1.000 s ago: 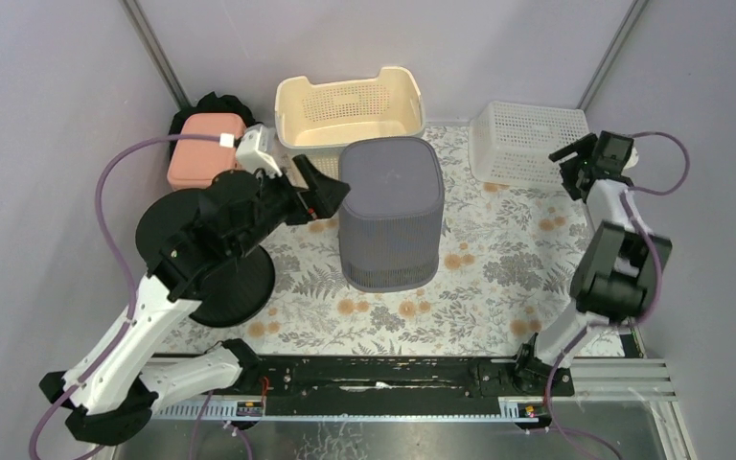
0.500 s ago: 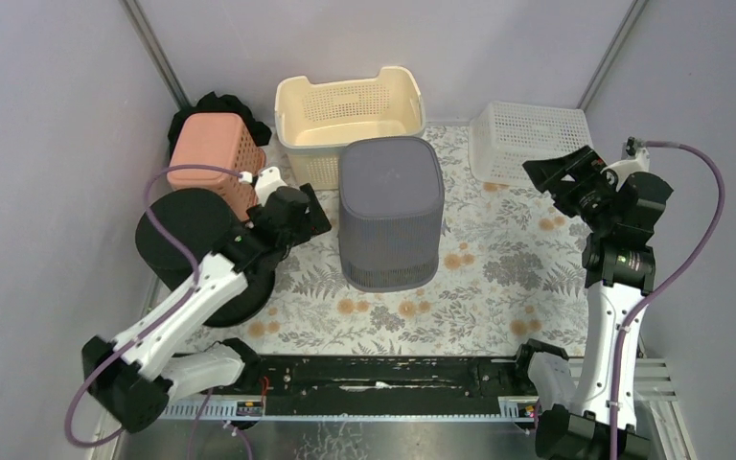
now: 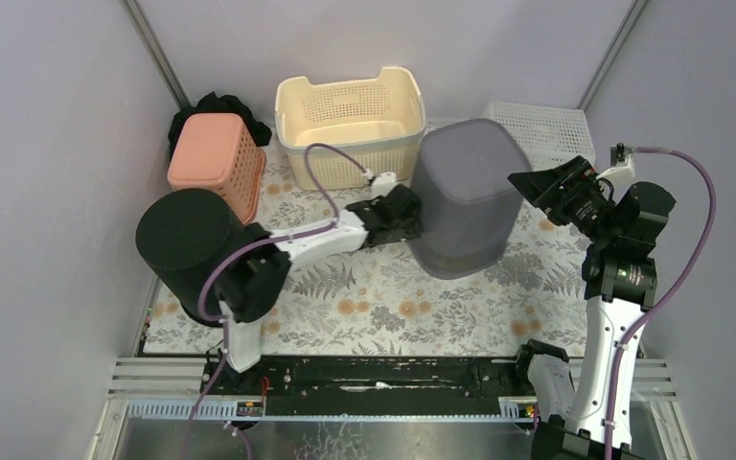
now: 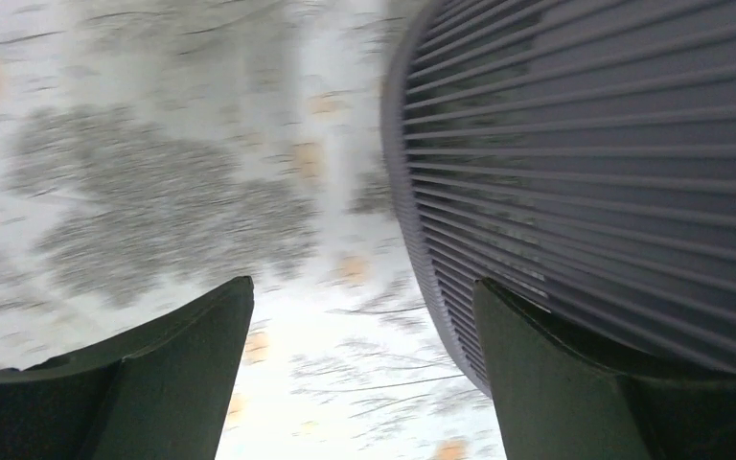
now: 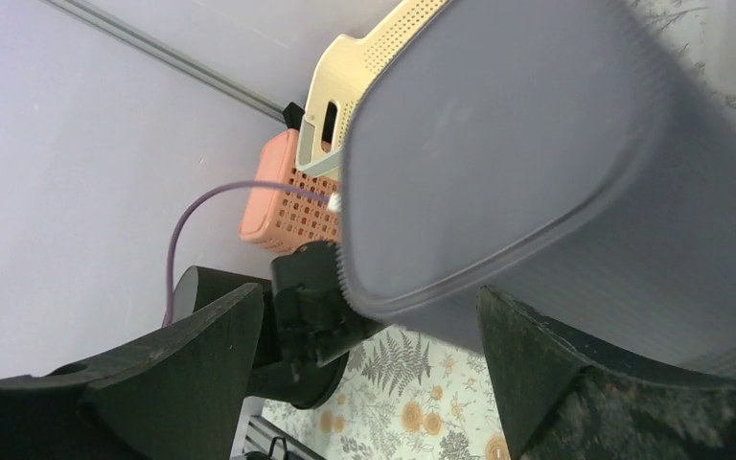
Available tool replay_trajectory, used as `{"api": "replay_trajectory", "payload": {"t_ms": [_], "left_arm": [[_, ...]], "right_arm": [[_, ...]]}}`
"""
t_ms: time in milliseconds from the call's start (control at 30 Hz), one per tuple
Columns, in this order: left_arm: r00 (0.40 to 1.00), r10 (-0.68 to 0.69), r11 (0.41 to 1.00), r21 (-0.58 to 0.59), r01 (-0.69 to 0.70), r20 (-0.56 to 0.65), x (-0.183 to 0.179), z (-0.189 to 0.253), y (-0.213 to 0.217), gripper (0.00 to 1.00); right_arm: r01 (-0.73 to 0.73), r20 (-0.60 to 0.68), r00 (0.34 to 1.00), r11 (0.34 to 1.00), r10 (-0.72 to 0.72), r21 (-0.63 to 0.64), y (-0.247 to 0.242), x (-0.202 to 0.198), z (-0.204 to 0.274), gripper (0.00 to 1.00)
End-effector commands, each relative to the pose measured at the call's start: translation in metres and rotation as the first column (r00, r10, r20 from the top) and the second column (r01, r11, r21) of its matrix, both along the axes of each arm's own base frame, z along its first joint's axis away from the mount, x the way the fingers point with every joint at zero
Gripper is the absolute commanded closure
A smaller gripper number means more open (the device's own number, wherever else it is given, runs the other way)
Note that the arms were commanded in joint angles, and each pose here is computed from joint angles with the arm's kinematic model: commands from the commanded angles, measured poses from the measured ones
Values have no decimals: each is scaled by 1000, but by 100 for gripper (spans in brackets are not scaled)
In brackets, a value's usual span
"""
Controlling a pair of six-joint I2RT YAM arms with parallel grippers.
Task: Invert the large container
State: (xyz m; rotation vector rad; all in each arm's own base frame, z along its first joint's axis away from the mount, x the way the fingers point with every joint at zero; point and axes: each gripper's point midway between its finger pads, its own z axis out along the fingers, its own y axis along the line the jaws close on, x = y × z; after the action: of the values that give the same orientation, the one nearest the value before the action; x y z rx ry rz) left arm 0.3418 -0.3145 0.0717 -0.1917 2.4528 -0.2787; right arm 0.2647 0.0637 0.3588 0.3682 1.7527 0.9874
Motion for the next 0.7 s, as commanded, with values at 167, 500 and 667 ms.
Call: {"api": "replay_trajectory", "payload": {"t_ms": [167,500,667], "left_arm": [[985,-122,978,-157,141,122,54,19,-138,8],[940,-273,914,-249,320,205,85,11,-219,7],[906,-347,855,-315,413,244,82,17,-235,1]], "right_arm": [[-45,72,996,999,45,0,11,-15,33,11],[-75,108,991,997,74,2,17,-22,50,11],[-109,97,989,994,108,6,19,-18,46,10]]}}
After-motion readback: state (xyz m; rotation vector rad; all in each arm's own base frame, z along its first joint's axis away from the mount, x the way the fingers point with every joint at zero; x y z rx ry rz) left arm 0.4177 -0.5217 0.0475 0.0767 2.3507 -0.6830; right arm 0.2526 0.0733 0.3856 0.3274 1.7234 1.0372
